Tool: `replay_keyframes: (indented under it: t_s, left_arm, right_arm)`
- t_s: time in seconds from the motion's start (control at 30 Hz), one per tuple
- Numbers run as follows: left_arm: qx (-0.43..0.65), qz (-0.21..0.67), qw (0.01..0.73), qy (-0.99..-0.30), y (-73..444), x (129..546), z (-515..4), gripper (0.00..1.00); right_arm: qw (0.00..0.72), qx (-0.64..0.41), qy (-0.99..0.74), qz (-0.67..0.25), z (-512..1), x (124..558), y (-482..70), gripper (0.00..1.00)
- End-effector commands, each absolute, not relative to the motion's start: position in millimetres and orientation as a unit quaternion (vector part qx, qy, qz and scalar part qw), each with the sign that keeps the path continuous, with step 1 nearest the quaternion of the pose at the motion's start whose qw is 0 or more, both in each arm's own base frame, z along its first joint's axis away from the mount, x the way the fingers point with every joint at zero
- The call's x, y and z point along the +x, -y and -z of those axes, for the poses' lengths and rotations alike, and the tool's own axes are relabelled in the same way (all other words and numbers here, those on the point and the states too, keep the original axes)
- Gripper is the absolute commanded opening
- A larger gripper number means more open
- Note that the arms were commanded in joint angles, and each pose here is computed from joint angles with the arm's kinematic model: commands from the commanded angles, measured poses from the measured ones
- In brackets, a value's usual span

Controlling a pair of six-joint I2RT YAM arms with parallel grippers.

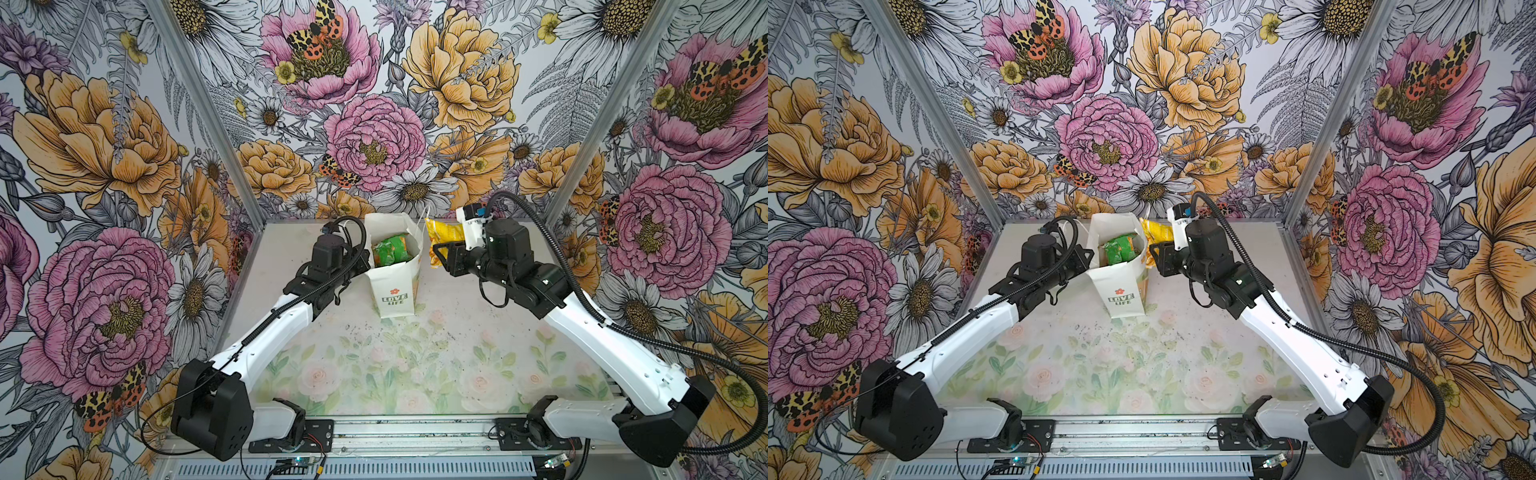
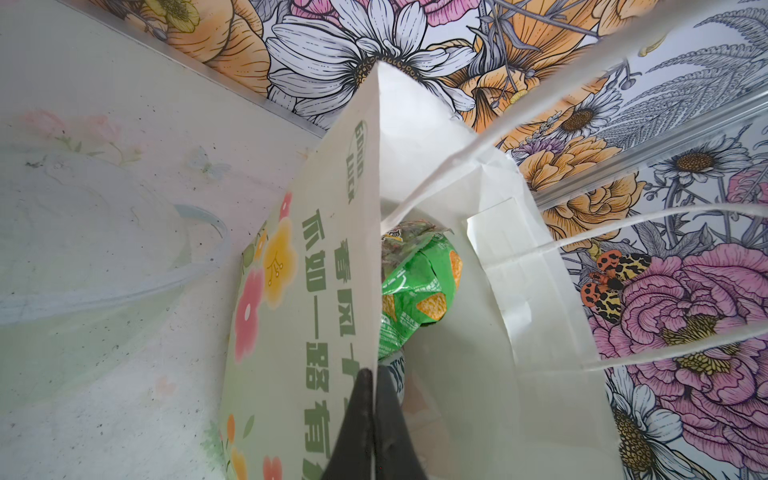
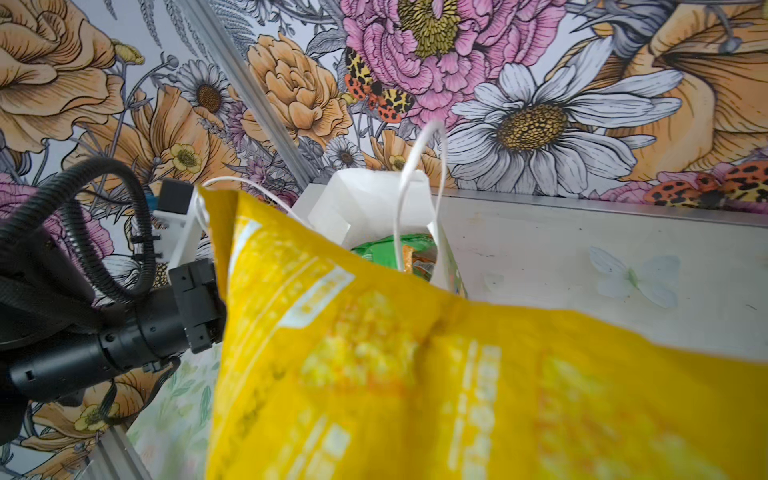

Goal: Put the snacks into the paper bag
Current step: 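Carry the yellow packet over the paper bag held by the left gripper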

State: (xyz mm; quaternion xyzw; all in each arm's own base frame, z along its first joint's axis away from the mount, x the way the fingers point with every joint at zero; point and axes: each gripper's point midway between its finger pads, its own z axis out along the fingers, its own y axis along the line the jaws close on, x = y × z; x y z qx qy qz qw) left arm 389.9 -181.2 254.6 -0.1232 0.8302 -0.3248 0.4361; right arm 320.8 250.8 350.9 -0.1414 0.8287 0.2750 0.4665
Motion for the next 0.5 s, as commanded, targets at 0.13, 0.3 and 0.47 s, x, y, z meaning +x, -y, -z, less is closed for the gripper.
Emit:
replay_keyframes:
  t_s: [0.13,0.3,0.47]
  left_arm:
    - [-0.112,0.340,0.456,-0.815,184.7,391.1,-277.0,0.00]
    - [-0.111,0.340,0.456,-0.815,186.1,391.2,-276.6,0.00]
    - [-0.111,0.339,0.456,-0.815,186.4,391.1,-276.5,0.00]
  right_arm:
    - [0.491,-0.198,-0.805,-0.270,-372.1,324.5,-283.7,0.40]
    - [0.492,-0.212,-0.801,-0.265,-374.9,337.6,-300.5,0.38]
    - [0.493,-0.214,-0.803,-0.257,-373.2,357.2,-315.4,0.38]
